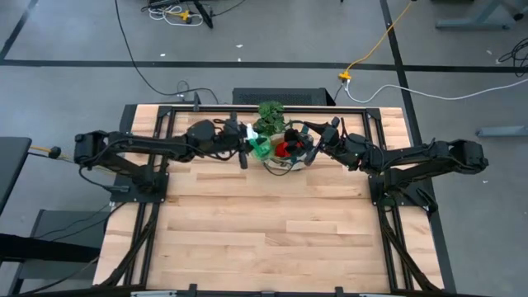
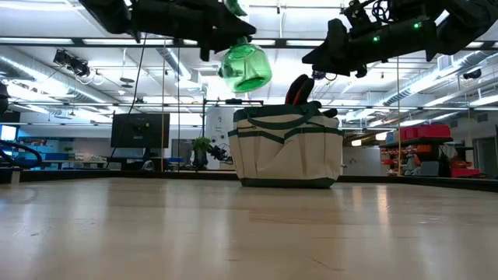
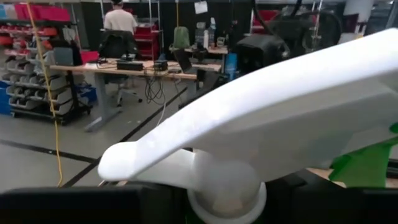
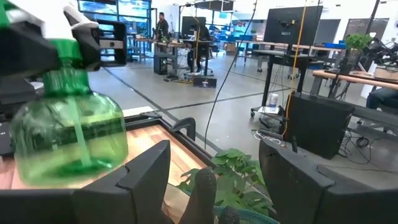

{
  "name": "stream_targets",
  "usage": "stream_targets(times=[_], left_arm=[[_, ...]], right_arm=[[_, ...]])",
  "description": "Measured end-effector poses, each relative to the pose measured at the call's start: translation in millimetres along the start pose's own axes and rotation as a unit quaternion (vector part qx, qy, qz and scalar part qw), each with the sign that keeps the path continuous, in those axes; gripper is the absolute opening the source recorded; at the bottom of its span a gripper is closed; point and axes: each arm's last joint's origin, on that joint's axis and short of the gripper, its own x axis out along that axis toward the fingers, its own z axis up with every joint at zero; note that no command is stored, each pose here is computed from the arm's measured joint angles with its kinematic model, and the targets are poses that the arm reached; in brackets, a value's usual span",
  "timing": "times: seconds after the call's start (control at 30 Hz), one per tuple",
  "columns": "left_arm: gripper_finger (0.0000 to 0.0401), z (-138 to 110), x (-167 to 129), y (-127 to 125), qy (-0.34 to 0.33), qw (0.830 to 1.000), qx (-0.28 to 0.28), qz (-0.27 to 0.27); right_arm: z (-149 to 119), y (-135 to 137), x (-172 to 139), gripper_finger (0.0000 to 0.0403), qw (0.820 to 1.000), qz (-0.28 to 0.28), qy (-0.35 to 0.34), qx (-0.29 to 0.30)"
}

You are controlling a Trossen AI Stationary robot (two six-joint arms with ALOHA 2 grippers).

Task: Pick & Place Garden tools in Gardening bag
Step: Put the green spray bottle into the green gardening bag

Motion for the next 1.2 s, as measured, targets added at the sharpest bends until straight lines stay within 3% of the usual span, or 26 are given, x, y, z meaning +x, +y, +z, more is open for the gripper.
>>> stream_targets(times=[0.43, 1.2], left_arm=[[0.0133, -11.9, 53.6, -2.8, 0.059, 0.997, 0.043, 0.006], [0.0133, -48.1, 69.1, 0.1, 0.122, 0.989, 0.074, 0.029]], right_arm=[[0.0, 0.8, 0.0, 0.0247, 1.000, 0.013, -0.001, 0.000], [0.5, 0.7, 0.0, 0.0247, 1.000, 0.013, -0.003, 0.002]])
